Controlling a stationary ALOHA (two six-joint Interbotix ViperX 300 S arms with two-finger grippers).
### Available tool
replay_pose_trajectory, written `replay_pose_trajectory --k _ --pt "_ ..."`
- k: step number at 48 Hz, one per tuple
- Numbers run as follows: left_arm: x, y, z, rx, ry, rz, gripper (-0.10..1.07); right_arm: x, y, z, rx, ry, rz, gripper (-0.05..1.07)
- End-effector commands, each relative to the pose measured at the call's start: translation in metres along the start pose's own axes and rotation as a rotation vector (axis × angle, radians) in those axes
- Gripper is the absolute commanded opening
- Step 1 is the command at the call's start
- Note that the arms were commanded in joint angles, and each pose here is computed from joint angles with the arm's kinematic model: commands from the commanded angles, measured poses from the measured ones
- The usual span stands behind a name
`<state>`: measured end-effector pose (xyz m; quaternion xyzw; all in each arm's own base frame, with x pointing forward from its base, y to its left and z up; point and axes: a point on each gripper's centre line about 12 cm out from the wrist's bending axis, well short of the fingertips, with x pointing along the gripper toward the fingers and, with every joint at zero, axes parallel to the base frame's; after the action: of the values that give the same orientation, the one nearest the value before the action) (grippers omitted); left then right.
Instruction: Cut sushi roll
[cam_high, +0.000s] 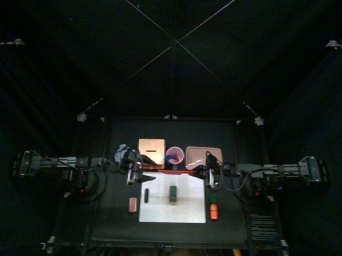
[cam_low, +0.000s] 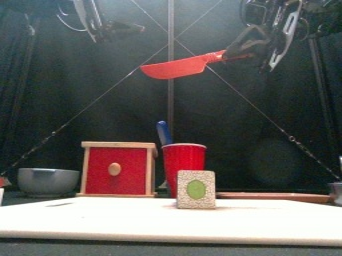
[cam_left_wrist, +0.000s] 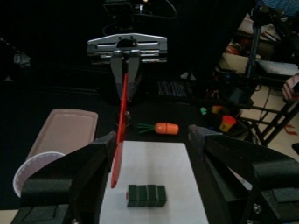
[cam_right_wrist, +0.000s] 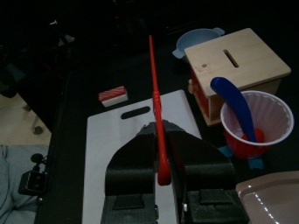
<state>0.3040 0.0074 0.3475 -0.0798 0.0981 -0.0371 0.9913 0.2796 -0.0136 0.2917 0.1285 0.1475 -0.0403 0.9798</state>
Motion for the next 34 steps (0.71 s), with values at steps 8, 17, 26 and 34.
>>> replay_pose_trajectory --k 8,17,26,34 --pt "0.013 0.005 0.011 0.038 0.0 0.007 0.99 -0.001 0.002 0.009 0.006 -0.033 0.007 0.35" --pt "0.01 0.001 0.031 0.087 -0.046 0.011 0.99 -0.001 0.002 0.008 0.015 -0.028 0.006 0.35" --pt "0.0 -0.007 0.062 0.101 -0.116 -0.031 0.99 -0.001 0.0 0.008 0.015 -0.028 0.0 0.35" --pt "-0.002 -0.012 0.075 0.123 -0.134 -0.056 0.99 0.0 0.0 0.008 0.017 -0.03 0.0 0.35"
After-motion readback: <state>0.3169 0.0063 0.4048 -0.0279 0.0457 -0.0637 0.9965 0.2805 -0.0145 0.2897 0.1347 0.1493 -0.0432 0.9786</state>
